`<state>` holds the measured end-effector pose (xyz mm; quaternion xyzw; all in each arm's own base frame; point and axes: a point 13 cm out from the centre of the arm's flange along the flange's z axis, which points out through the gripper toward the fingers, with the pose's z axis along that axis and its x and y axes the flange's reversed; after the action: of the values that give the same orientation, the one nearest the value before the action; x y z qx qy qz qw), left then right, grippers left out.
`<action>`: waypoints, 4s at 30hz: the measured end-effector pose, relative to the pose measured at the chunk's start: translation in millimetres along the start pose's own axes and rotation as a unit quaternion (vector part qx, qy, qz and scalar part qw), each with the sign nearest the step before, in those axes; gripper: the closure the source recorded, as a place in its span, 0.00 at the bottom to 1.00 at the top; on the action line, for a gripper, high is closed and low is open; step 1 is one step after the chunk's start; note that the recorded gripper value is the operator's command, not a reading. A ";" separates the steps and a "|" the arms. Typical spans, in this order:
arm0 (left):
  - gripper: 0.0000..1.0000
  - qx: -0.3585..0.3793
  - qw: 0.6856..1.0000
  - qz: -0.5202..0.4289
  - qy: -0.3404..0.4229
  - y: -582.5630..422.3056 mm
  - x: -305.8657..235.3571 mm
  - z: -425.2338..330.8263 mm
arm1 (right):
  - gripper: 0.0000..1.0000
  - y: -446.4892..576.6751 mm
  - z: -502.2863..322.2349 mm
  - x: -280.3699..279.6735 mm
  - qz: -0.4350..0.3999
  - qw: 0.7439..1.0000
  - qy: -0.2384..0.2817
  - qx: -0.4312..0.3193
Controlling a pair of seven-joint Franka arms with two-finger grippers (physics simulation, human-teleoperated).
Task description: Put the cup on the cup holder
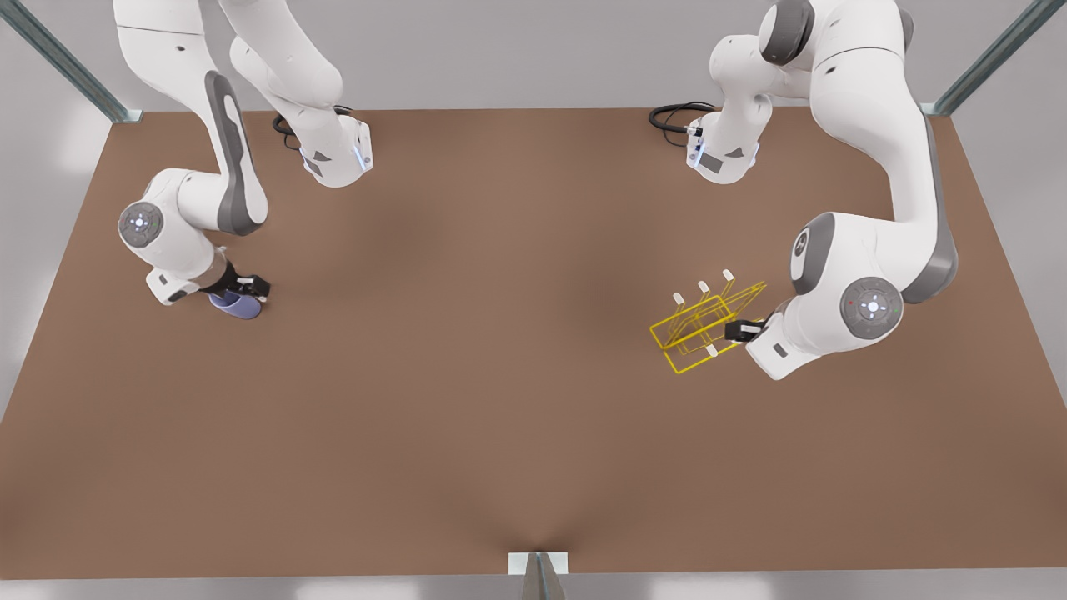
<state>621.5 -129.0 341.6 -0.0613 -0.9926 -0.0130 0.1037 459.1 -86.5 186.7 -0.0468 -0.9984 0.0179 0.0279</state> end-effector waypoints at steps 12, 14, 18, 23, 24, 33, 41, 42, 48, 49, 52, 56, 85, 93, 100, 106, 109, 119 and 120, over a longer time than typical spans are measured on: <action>0.00 -0.019 1.000 0.015 0.002 -8.2 5.1 -1.3 | 0.00 108.9 22.7 20.2 -0.115 0.993 0.006 0.003; 0.00 -0.018 1.000 0.014 0.002 -7.4 5.0 -2.2 | 0.00 112.6 24.2 24.1 -0.121 0.993 0.007 0.005; 0.00 -0.017 1.000 0.014 0.001 -8.2 5.4 -5.4 | 0.00 76.6 28.2 22.2 -0.093 0.996 0.012 0.007; 0.00 -0.016 1.000 0.017 0.004 -11.4 8.2 -6.2 | 0.00 -7.9 38.6 28.1 -0.010 1.000 0.022 0.003; 0.00 -0.016 1.000 0.023 0.005 -17.2 9.4 -6.2 | 0.00 -22.8 41.0 30.8 0.006 1.000 0.024 0.002; 0.00 -0.046 0.995 0.085 0.015 -79.3 29.9 -7.2 | 0.00 -117.9 62.0 52.8 0.073 0.997 0.035 0.001; 0.00 -0.037 0.997 0.056 0.033 -51.1 22.3 8.1 | 0.00 51.4 31.8 -20.6 -0.148 0.989 -0.008 0.018; 0.00 -0.036 0.997 0.053 0.031 -49.2 18.8 10.6 | 0.00 58.2 30.7 -20.9 -0.156 0.988 -0.010 0.018; 0.00 -0.030 0.998 0.047 0.018 -46.4 10.8 10.5 | 0.00 30.6 3.8 -56.0 -0.125 0.992 -0.028 0.012; 0.00 -0.030 0.998 0.048 0.018 -47.7 10.5 10.9 | 0.00 39.6 -5.2 -67.3 -0.130 0.991 -0.029 0.010; 0.00 -0.029 0.998 0.048 0.018 -49.6 10.3 13.4 | 0.00 87.8 3.9 -64.3 -0.161 0.987 -0.008 -0.003; 0.00 -0.029 0.998 0.047 0.017 -49.0 10.0 14.5 | 0.00 140.9 20.7 -43.8 -0.173 0.984 0.014 -0.028; 0.00 -0.029 0.998 0.052 0.028 -52.8 11.1 27.7 | 0.00 100.1 52.9 17.0 0.002 0.997 0.063 0.034; 0.00 -0.029 0.998 0.050 0.027 -50.8 14.4 21.1 | 0.00 82.1 41.9 35.9 0.026 0.996 0.062 0.065; 0.00 -0.030 0.998 0.053 0.034 -52.1 17.0 23.3 | 0.00 55.5 19.8 33.2 0.039 0.994 0.065 0.082; 0.00 -0.029 0.997 0.061 0.035 -63.8 18.4 25.4 | 0.00 43.7 -25.5 -3.6 0.030 0.995 0.058 0.075; 0.00 -0.029 0.997 0.061 0.035 -64.7 18.3 26.1 | 0.00 39.4 -26.9 -5.2 0.021 0.995 0.073 0.068; 0.00 -0.030 0.997 0.060 0.036 -65.1 20.0 25.4 | 0.00 23.8 19.6 16.7 -0.002 0.988 0.149 0.034; 0.00 -0.030 0.997 0.060 0.036 -64.8 19.9 25.1 | 0.00 24.8 25.8 18.2 -0.006 0.989 0.141 0.033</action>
<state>588.9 -190.0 320.2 -0.1231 -0.9820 -0.0385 0.1378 441.8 -60.9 160.9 -0.0416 -0.9835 0.0434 0.1704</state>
